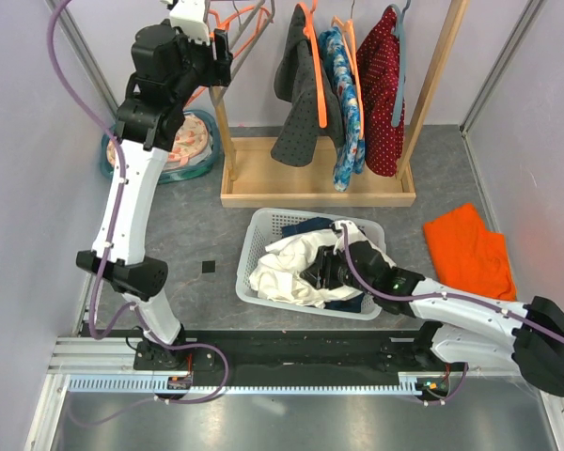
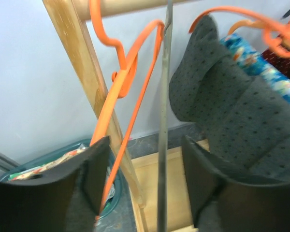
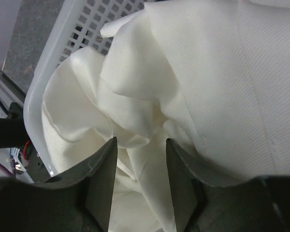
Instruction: Remove the skirt from the hanger
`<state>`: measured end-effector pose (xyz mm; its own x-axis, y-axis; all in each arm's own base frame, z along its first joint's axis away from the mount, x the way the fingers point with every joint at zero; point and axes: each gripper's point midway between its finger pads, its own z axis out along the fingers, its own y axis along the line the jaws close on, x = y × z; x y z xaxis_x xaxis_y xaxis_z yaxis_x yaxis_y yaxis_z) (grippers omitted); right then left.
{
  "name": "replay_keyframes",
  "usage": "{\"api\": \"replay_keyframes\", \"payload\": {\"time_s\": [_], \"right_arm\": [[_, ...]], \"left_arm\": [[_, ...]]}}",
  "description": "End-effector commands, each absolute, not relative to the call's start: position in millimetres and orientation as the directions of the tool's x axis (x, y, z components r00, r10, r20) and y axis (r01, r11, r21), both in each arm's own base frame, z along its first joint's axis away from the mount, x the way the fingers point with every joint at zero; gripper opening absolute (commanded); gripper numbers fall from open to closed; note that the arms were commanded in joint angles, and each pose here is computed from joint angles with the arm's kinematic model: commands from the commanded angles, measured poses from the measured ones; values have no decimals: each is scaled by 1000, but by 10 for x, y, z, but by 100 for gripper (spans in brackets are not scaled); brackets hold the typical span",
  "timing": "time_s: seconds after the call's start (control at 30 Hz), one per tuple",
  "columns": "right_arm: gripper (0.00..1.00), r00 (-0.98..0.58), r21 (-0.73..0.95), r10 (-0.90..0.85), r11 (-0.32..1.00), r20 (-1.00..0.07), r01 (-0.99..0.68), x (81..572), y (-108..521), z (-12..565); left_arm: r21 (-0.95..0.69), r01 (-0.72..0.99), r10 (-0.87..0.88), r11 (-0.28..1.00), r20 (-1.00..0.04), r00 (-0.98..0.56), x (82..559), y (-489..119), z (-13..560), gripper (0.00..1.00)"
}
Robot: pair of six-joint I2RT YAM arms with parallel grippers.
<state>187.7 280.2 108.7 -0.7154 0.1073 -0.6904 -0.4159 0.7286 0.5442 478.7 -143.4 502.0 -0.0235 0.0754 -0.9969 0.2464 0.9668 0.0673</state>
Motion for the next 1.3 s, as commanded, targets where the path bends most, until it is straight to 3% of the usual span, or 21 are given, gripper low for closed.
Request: {"api": "replay_keyframes", "payload": {"time_s": [0.0, 0.07, 0.27, 0.43, 0.7, 0.97, 1.13, 1.27], "right_arm": [[54, -666, 551, 142, 697, -733, -458, 1941, 2854, 1566], [55, -650, 549, 151, 691, -745, -470, 1953, 2852, 1703], [56, -629, 547, 161, 682, -760, -486, 1943, 2823, 1957], [56, -621, 535, 152, 686, -769, -493, 1942, 2810, 1999], [57, -605, 538, 164, 668, -779, -513, 1891, 2808, 2074], [57, -597, 535, 174, 676, -784, -506, 1858, 2713, 2050], [57, -587, 524, 179, 693, -790, -495, 1865, 2647, 2064], [57, -569, 522, 194, 695, -799, -495, 1868, 2598, 2144]], "left_arm": [[14, 318, -19, 948, -995, 100, 4212, -1535, 5627, 78], [4, 370, -42, 929, -992, 117, 4046, -1691, 5718, 88], [-3, 493, -96, 870, -982, 163, 3572, -2367, 5940, 93], [38, 492, -33, 870, -991, 133, 3780, -3030, 5617, 100], [-23, 410, -97, 912, -982, 160, 4233, -3332, 5459, 100], [29, 301, -38, 953, -976, 214, 4538, -3325, 5331, 99], [47, 283, -3, 958, -985, 172, 4721, -3355, 5053, 89], [45, 256, 9, 966, -990, 140, 4894, -3289, 4875, 89]]}}
